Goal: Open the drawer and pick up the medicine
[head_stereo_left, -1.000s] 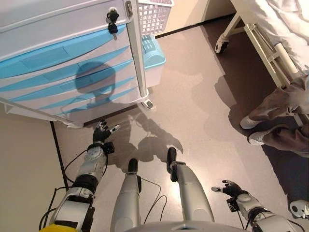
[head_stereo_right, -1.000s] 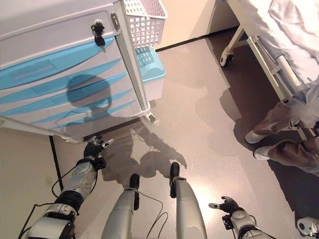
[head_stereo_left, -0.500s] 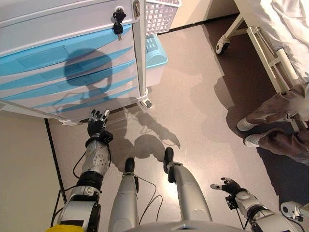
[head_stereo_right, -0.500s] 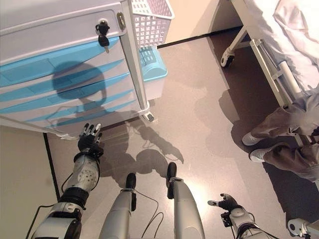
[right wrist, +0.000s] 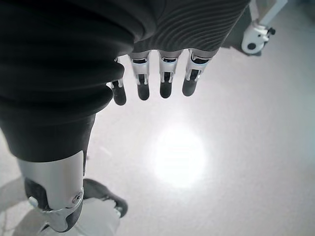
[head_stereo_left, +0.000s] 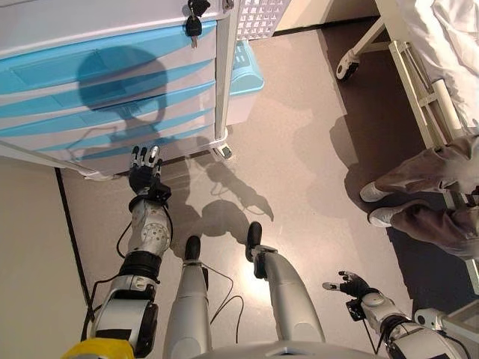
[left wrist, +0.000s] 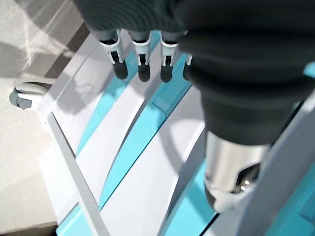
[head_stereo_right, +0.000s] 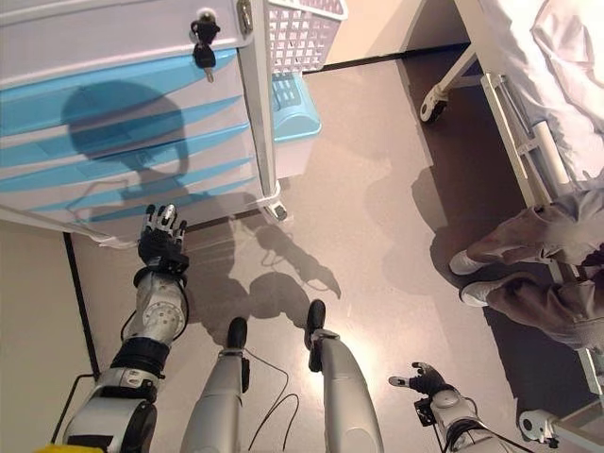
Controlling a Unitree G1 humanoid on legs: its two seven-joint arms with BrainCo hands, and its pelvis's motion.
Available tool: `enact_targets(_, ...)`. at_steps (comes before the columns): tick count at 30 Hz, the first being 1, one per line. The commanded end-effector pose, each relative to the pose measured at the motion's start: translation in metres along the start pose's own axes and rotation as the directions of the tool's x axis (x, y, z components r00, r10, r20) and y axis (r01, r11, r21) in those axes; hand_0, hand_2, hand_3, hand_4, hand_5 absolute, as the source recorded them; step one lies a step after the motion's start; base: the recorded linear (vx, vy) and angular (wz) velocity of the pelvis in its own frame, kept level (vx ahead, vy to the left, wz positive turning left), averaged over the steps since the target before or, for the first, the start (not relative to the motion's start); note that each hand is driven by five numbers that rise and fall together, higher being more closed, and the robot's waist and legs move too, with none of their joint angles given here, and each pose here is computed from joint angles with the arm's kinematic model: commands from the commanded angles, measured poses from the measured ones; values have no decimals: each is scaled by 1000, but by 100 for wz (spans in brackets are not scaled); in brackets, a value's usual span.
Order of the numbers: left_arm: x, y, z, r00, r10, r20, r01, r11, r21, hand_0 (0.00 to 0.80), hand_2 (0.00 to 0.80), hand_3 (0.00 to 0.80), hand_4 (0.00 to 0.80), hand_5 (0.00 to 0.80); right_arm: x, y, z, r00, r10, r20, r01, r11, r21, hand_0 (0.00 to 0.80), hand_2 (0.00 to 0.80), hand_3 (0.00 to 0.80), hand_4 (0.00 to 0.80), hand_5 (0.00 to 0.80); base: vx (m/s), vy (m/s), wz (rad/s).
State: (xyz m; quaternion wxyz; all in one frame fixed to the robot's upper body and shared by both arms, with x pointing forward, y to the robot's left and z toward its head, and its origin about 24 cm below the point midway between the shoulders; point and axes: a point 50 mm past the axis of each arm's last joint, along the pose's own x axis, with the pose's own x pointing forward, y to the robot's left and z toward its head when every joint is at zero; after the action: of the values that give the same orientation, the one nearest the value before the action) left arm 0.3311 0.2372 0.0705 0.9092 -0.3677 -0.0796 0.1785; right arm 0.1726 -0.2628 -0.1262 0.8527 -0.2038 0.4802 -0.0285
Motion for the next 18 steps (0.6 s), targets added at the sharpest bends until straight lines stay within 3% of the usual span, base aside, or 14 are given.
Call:
enact_targets(1,7,-17,36,982,-91,163,106,991,-85,0,0,0,0,0,-3,-3,-16,1000,-4,-30,4,1000,-4,0,0,0,0,0,0,0,0)
enact_targets(18,13,-27,67,952,-142,269,189,970,-155,0,0,0,0,0,-3,-2,-13,1000,14,-17,-15,1000,-12,0,0,0,0,0,0,0,0)
